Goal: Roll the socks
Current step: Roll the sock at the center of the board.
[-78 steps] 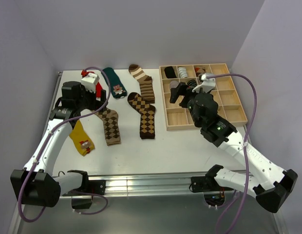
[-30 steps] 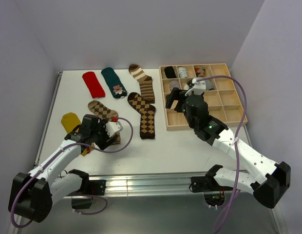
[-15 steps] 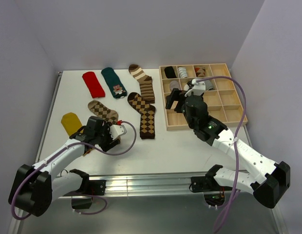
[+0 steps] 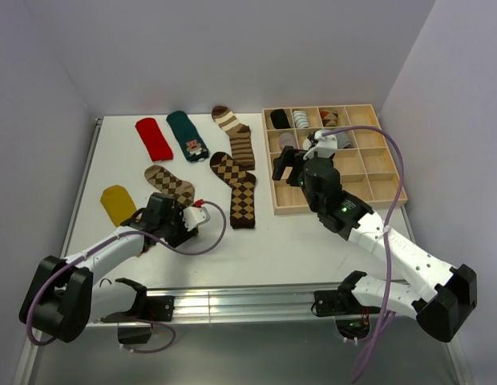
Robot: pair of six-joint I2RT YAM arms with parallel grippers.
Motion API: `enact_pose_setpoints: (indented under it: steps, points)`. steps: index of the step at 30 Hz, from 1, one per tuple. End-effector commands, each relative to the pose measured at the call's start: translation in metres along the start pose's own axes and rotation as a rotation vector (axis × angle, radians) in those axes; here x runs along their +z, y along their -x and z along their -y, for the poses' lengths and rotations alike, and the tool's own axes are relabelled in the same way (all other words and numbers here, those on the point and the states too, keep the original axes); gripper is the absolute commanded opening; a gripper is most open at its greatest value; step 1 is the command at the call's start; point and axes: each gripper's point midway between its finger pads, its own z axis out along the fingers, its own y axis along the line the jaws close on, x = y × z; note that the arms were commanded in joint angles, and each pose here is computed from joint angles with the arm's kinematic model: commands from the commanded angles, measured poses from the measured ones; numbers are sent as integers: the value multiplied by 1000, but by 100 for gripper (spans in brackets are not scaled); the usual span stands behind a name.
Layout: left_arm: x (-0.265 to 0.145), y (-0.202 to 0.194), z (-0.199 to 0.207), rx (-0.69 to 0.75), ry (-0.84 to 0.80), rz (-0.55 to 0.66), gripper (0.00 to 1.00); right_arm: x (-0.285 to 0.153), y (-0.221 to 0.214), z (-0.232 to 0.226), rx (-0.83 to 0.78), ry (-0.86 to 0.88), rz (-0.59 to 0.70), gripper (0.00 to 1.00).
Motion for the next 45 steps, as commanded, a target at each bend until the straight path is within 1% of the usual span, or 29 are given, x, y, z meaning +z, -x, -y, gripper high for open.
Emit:
enact_pose_setpoints:
  steps: [1,3,4,6,8,12,13,14,15,18,19,20,22,23,24,25,27,28,30,32,33,34,35,37,38,40,41,45]
  points:
    - [6,5,-6,15,22,20,54,4,6,0,8,-8,36,93]
    - [8,4,-6,11,18,18,49,5,5,0,5,-7,34,93]
    - [8,4,-4,10,8,18,40,6,4,0,-3,-6,30,92]
    - [10,3,-1,3,-11,11,32,5,4,-2,-5,5,31,91]
    - [9,5,2,-3,-29,15,21,6,2,-3,-15,15,28,89]
    - [4,13,8,-12,-75,36,10,3,-1,-11,-32,72,21,85]
    - [1,15,9,-15,-89,36,4,2,-5,-13,-45,93,9,84]
    - [-1,19,13,-18,-118,50,2,3,-12,-13,-60,104,-9,83]
    - [-2,21,15,-18,-136,53,0,2,-6,-20,-51,136,17,81]
    - [-10,31,29,-28,-249,69,0,-1,-17,-31,-71,227,-4,79]
    - [-13,38,28,-27,-269,79,0,-3,-23,-39,-82,275,-21,78]
    - [-17,39,37,-43,-323,82,0,-5,-34,-41,-93,302,-41,75]
    - [-21,44,36,-42,-361,87,0,-8,-41,-50,-107,364,-43,73]
    - [-25,41,43,-55,-399,72,0,-10,-54,-54,-119,400,-70,73]
    - [-26,46,44,-50,-429,85,0,-14,-59,-63,-130,439,-64,73]
    - [-28,46,46,-56,-453,82,0,-16,-71,-64,-146,457,-83,73]
    - [-31,38,58,-72,-539,43,0,-20,-84,-76,-164,521,-94,73]
    - [-35,44,59,-81,-577,60,0,-26,-99,-83,-190,562,-116,73]
    - [-40,40,66,-98,-660,35,0,-29,-115,-96,-221,614,-129,73]
    - [-39,36,69,-119,-725,30,0,-34,-141,-112,-260,672,-187,72]
    - [-44,33,73,-142,-764,10,0,-34,-148,-118,-273,683,-202,72]
    - [-44,36,69,-153,-779,20,0,-38,-153,-130,-294,716,-211,72]
    - [-42,32,71,-167,-818,5,0,-36,-172,-132,-321,718,-255,72]
    - [-51,32,72,-206,-881,-3,0,-39,-184,-145,-337,760,-280,73]
    - [-49,31,74,-212,-919,5,0,-40,-201,-148,-355,772,-319,74]
    - [-51,31,71,-249,-955,3,0,-43,-212,-159,-355,815,-344,75]
    - [-50,30,70,-258,-963,5,0,-45,-225,-162,-365,826,-370,76]
    - [-44,21,70,-304,-998,-20,0,-51,-246,-179,-392,872,-400,78]
